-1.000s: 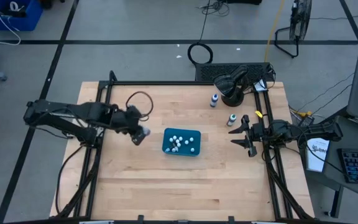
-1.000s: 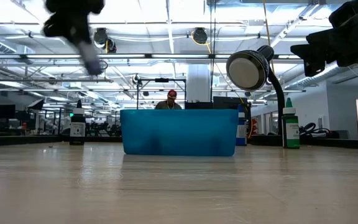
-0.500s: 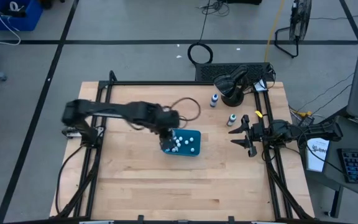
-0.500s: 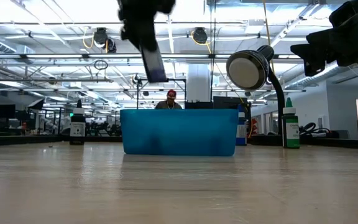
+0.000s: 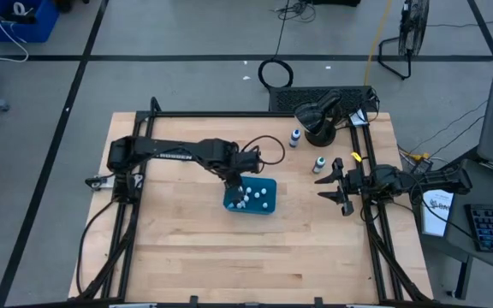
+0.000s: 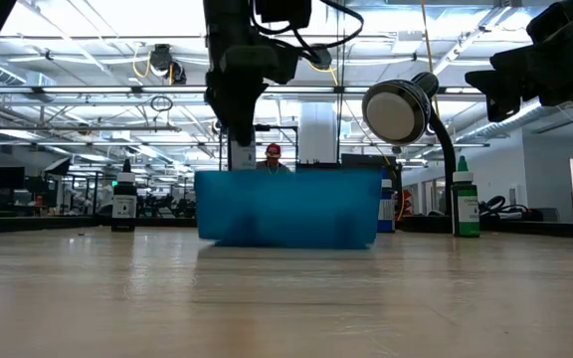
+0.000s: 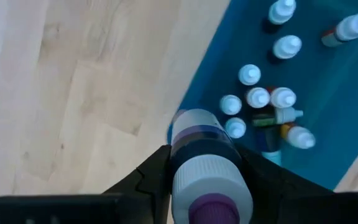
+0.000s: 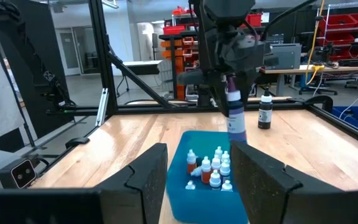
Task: Pick & Place food coloring
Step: Put the small purple food coloring bottle into the blue bin
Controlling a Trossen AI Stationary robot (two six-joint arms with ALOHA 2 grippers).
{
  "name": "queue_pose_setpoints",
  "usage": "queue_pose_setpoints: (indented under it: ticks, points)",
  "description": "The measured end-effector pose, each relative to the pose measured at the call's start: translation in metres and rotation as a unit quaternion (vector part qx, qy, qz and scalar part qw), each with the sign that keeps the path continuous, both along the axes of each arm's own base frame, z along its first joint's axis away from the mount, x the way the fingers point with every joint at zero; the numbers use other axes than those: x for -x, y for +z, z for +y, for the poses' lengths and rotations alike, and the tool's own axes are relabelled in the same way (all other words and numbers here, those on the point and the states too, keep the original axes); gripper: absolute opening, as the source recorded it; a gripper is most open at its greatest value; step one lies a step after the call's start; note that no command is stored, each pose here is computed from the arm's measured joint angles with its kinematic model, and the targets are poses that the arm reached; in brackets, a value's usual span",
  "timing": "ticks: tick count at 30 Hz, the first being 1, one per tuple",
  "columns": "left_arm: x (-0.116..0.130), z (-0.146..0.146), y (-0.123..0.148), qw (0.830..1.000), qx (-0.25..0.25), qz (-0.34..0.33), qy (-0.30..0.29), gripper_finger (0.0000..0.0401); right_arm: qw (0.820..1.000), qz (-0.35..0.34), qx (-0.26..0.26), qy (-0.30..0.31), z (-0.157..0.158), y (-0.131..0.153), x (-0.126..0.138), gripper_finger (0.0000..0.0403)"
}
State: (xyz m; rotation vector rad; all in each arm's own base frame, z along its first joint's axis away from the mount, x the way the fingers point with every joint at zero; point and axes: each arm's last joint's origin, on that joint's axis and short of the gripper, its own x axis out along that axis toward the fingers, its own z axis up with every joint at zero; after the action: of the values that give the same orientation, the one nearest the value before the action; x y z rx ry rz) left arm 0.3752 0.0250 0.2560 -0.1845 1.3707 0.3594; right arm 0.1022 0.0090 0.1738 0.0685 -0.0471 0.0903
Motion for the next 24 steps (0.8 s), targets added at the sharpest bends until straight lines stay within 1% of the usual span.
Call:
queue_pose_setpoints:
  ticks: [10, 19, 24]
  points:
    - [0.001, 0.0, -0.001, 1.0, 0.019, 0.003, 0.011, 0.0145, 1.0, 0.0, 0.0, 0.0, 0.0, 0.0, 0.0, 0.0165]
    - [0.002, -0.001, -0.002, 1.0, 0.02, 0.009, 0.015, 0.0145, 1.0, 0.0, 0.0, 0.0, 0.0, 0.0, 0.0, 0.0163]
    - [0.005, -0.002, -0.014, 0.999, 0.025, 0.024, 0.027, 0.0145, 1.0, 0.0, 0.0, 0.0, 0.0, 0.0, 0.0, 0.0166]
